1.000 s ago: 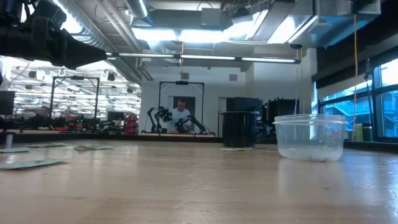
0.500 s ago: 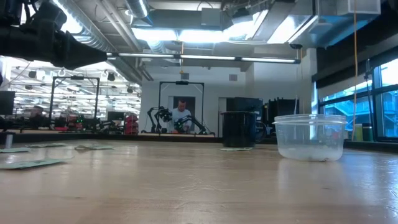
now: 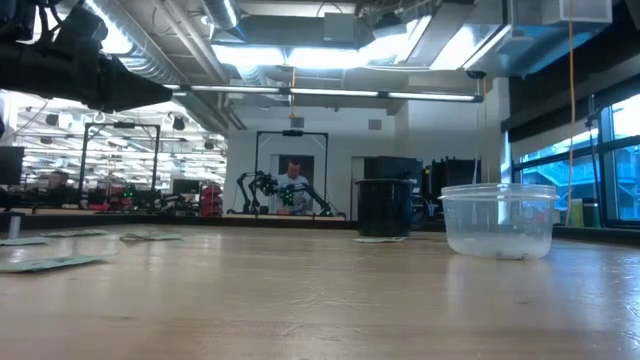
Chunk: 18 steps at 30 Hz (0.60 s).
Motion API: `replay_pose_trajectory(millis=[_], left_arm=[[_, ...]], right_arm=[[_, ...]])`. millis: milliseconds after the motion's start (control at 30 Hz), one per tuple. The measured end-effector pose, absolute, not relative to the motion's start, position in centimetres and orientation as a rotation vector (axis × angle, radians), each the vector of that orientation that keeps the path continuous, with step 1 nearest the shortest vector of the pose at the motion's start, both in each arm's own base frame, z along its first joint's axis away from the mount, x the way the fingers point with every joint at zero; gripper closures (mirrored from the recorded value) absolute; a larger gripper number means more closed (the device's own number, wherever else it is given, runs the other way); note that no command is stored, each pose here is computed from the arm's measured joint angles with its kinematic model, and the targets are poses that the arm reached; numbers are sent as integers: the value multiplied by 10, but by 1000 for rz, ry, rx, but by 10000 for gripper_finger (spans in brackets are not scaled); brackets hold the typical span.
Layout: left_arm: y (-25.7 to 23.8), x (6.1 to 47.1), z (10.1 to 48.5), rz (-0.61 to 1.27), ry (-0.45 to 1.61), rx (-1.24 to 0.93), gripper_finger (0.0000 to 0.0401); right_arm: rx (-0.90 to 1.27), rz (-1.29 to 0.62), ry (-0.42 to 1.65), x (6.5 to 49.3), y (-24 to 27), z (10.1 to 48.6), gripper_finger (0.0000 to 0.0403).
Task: Pick and place Stevia / Truvia into bins
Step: Put the stevia packet into the right transparent container
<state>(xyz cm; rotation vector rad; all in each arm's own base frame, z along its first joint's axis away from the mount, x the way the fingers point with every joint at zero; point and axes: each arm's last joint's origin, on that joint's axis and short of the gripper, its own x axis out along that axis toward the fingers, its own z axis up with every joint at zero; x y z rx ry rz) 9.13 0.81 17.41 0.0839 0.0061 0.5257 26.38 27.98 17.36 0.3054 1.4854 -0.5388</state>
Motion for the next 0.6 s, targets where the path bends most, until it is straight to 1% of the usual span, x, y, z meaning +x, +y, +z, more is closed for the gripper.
replay_pose_trajectory(millis=[133,600], left_arm=[[8,91,174,526,6,84,285],[8,91,174,526,6,84,285]], right_arm=[[348,-557,1469,265,281,173,271],[325,-575,1481,263,279,174,271]])
